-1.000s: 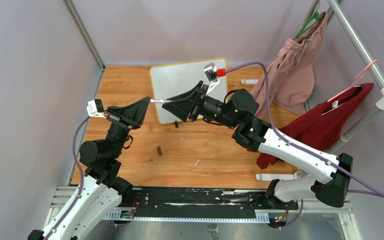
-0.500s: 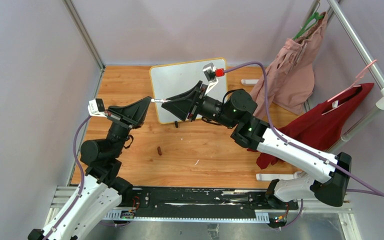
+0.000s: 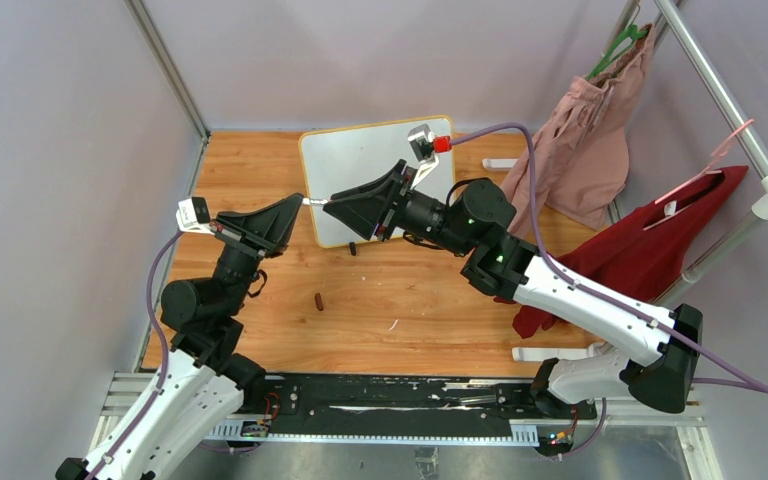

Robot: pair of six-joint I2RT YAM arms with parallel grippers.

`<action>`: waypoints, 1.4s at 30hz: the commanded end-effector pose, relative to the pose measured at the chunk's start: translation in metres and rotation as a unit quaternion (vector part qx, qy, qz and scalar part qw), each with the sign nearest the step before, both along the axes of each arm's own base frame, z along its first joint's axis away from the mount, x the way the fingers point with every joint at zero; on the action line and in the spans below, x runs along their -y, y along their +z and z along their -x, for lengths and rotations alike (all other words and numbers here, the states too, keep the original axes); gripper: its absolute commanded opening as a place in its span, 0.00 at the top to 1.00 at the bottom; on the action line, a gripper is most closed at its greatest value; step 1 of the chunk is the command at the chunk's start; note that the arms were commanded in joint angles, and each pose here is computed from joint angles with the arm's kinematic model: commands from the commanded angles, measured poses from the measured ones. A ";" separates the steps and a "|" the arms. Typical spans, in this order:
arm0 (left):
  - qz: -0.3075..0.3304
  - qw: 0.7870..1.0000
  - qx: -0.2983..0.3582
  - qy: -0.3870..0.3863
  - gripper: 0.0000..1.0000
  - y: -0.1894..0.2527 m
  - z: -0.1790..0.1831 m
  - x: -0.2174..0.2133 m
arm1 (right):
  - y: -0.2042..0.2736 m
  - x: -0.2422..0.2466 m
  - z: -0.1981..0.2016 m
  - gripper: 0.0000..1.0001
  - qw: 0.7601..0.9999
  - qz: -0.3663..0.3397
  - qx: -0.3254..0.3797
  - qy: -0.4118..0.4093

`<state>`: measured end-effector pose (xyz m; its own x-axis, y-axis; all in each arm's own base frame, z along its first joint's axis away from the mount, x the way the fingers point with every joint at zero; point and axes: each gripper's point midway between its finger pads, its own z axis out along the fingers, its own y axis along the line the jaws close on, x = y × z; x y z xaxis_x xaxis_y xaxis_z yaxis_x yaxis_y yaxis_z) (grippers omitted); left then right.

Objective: Write a sentence on the whiteboard

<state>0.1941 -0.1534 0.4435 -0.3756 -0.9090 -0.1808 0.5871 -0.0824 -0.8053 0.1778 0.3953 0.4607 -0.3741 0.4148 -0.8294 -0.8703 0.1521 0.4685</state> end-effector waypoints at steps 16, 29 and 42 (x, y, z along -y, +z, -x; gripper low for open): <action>-0.011 1.000 0.009 -0.006 1.00 0.000 0.001 0.005 | 0.004 0.007 0.001 0.72 1.000 0.003 0.012 -0.004; -0.028 1.000 0.005 0.001 1.00 -0.004 -0.001 0.006 | 0.008 0.017 -0.002 0.64 1.000 0.002 0.012 -0.016; -0.029 1.000 0.007 0.001 1.00 -0.001 0.000 0.006 | 0.007 0.010 0.001 0.69 1.000 0.009 0.010 0.005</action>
